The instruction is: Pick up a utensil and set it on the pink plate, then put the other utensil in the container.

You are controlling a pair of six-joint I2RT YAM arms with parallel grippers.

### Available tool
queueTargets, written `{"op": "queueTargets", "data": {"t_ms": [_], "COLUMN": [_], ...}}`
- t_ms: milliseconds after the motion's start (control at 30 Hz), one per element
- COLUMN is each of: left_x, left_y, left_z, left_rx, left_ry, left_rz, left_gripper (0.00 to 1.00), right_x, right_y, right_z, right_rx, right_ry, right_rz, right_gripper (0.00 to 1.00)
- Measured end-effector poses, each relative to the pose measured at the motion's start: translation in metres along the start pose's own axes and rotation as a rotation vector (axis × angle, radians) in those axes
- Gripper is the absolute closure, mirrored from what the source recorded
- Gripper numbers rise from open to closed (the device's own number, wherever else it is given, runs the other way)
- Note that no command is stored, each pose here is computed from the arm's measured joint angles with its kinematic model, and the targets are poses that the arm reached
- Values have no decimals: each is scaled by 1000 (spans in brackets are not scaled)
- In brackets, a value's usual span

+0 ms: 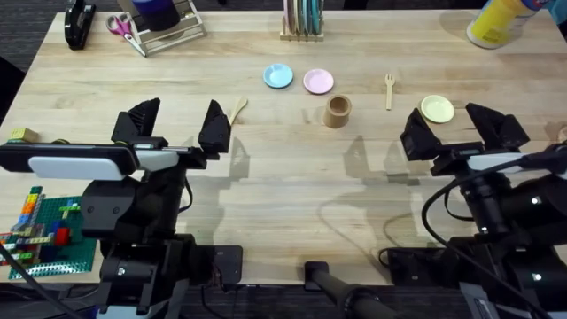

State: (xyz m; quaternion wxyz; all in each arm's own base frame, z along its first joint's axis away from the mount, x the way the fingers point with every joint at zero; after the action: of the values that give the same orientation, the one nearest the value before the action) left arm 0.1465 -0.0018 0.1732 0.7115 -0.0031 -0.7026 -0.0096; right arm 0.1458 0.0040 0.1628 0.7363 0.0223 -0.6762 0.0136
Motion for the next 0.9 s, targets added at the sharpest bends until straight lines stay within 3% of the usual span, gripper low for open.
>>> {"op": "queueTargets", "data": {"t_ms": [500,633,733,900], "left_x": [4,3,17,64], "left_y": [0,-2,-3,-3], "left_z": [0,2,8,25], "left_rx": [-5,-29,-39,-47], "left_ry": [-27,29,56,60], "left_rz": [0,1,2,2], "left_gripper": [6,7,8,7], "right_x": [1,3,17,58], "right_y": [0,0,1,1], "right_z": [0,1,6,15], "right_rx": [1,1,1,-1], "right_ry": [-4,4,17,25], "right_rz": [-1,-32,-49,-62], "right_gripper": [4,4,3,3]}}
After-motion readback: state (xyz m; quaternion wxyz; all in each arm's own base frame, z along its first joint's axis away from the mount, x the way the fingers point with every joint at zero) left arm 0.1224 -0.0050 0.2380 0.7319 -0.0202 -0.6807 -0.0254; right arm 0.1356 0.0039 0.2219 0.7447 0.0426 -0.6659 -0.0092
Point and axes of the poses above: each hand's point on the last joint's axis, 136 mm out from that joint toward the fingers, its own z axis back along the fingers, its own y axis along the line the jaws close on, x = y × z, the point moved 10 cm from there along z, back along the fingers, and after that the axes turned 1 degree about -z, right-handed, at the moved point
